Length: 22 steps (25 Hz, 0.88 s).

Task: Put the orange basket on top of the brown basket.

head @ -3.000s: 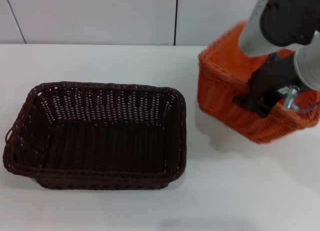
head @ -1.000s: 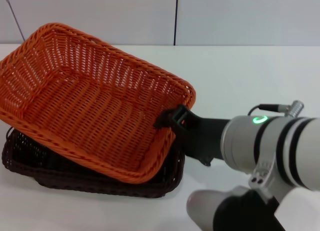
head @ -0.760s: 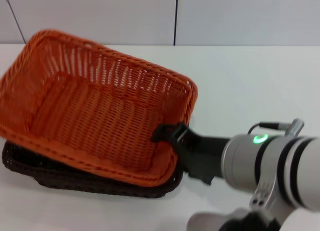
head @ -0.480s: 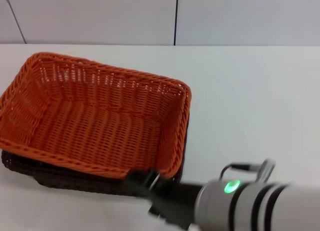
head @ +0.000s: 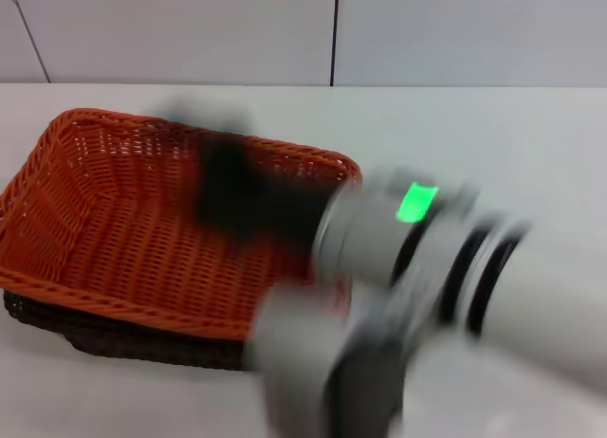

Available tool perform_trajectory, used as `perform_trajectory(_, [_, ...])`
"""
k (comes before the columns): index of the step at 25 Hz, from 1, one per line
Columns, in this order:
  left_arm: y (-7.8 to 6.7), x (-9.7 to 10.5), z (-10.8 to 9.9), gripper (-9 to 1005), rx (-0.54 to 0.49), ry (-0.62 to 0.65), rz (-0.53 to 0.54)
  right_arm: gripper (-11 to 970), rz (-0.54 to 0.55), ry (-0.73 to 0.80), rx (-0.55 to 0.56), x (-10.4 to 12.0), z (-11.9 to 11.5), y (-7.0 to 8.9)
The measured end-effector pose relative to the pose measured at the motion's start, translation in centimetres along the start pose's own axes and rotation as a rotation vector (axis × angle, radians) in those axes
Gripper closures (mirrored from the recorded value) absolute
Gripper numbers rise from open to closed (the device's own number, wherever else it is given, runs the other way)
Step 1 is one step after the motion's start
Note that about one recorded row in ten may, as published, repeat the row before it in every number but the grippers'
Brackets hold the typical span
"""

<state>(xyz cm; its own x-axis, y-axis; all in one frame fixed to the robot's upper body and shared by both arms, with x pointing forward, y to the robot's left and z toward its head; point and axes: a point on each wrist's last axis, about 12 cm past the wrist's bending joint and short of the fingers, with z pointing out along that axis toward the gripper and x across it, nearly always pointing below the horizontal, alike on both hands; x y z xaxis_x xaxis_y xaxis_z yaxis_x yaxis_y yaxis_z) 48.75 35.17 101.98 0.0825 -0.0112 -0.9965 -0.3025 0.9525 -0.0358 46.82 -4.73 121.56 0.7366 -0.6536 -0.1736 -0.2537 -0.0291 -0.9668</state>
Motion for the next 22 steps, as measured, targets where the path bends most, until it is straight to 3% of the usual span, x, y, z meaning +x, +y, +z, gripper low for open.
perform_trajectory(3, [0.2,0.0,-0.2,183,-0.007,-0.007,-0.003,258,0.339,0.099,0.305,5.8,-1.2,-1.6])
perform_trajectory(5, [0.3,-0.1,-0.4,183,-0.013,-0.015,-0.005,258,0.601,0.167,0.511,10.2,-3.4,-1.5])
perform_trajectory(6, [0.5,-0.1,-0.5,183,-0.020,-0.016,-0.025,258,0.717,0.213,0.606,12.4,-4.8,-0.8])
perform_trajectory(7, [0.7,-0.1,-0.5,183,-0.025,-0.016,-0.033,258,0.883,0.315,0.797,15.9,-7.7,0.9])
perform_trajectory(8, [0.7,-0.1,-0.5,183,-0.025,-0.016,-0.033,258,0.883,0.315,0.797,15.9,-7.7,0.9])
perform_trajectory(9, [0.8,-0.1,-0.5,183,-0.028,-0.016,-0.035,258,0.946,0.371,0.872,17.3,-9.0,1.9])
perform_trajectory(11, [0.8,-0.1,-0.5,183,-0.028,-0.017,-0.036,258,1.084,0.494,1.021,20.1,-11.8,4.6])
perform_trajectory(12, [0.7,-0.1,-0.4,183,-0.027,-0.018,-0.036,258,1.213,0.589,1.139,22.1,-14.2,7.6])
perform_trajectory(13, [0.8,-0.1,-0.4,183,-0.028,-0.018,-0.034,258,1.213,0.589,1.139,22.1,-14.2,7.6])
perform_trajectory(16, [0.7,-0.1,-0.3,183,-0.028,-0.018,-0.034,258,1.392,0.699,1.307,24.3,-18.0,12.9])
perform_trajectory(17, [0.7,-0.1,-0.3,183,-0.027,-0.017,-0.035,258,1.450,0.739,1.403,24.8,-20.0,15.7])
perform_trajectory(18, [0.7,-0.1,-0.3,183,-0.027,-0.016,-0.034,258,1.450,0.739,1.403,24.8,-20.0,15.7])
perform_trajectory(22, [0.5,0.0,-0.2,183,-0.017,-0.011,-0.022,258,1.442,0.771,1.497,25.0,-21.9,18.5])
